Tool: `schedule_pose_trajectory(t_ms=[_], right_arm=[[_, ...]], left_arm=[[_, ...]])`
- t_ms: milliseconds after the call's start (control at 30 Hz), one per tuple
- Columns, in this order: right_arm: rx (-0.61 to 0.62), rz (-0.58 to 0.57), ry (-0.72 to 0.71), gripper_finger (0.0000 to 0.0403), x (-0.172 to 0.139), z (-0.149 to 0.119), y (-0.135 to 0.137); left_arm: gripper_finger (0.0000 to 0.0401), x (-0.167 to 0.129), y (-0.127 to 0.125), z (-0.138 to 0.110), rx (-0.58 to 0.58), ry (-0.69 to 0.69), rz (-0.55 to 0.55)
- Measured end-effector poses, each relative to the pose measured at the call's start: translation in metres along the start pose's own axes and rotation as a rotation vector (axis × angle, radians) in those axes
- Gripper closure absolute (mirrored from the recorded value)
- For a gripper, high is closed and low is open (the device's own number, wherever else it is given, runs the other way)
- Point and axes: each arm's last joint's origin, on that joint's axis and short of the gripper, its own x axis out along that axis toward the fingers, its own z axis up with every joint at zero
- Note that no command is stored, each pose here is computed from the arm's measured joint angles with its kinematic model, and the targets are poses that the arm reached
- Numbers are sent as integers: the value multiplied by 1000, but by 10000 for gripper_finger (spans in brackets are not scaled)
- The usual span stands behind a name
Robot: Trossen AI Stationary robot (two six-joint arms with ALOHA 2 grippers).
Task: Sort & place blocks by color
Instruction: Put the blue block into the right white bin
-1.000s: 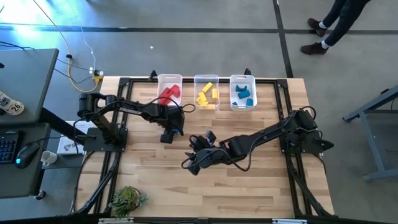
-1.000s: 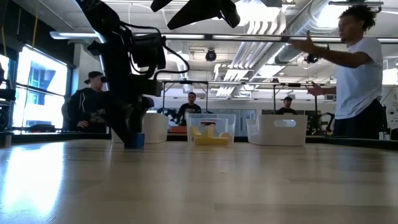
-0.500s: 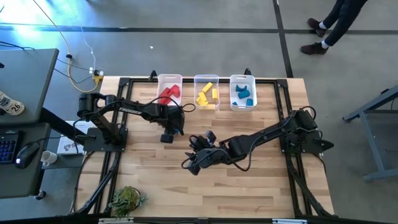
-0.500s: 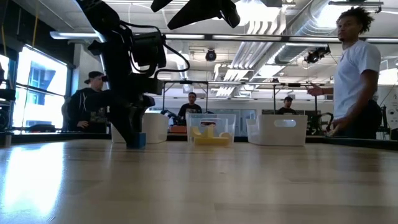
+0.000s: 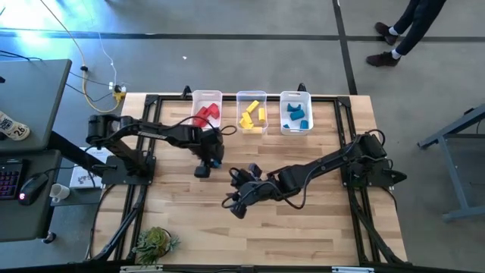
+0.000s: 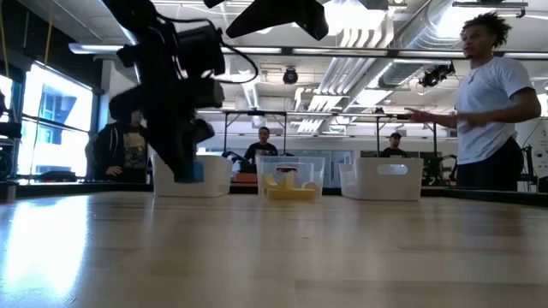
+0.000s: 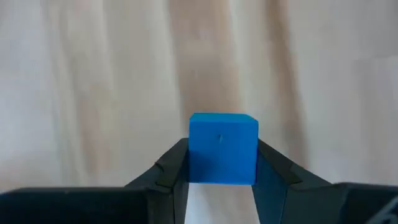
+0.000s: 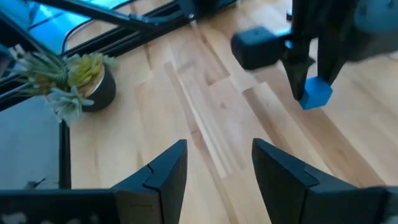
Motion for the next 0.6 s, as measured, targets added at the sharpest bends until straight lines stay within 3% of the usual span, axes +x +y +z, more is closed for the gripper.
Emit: schedule_pose_trajectory(t_ms=[367,600], right_arm=[[-1,30,25,235,0,-1,1],[-128,-6,-3,226,0,0,0]], left_arm=[[296,-46,-37,19,52,-266,-129],[296,-66,-63,31,34,-417,-152]])
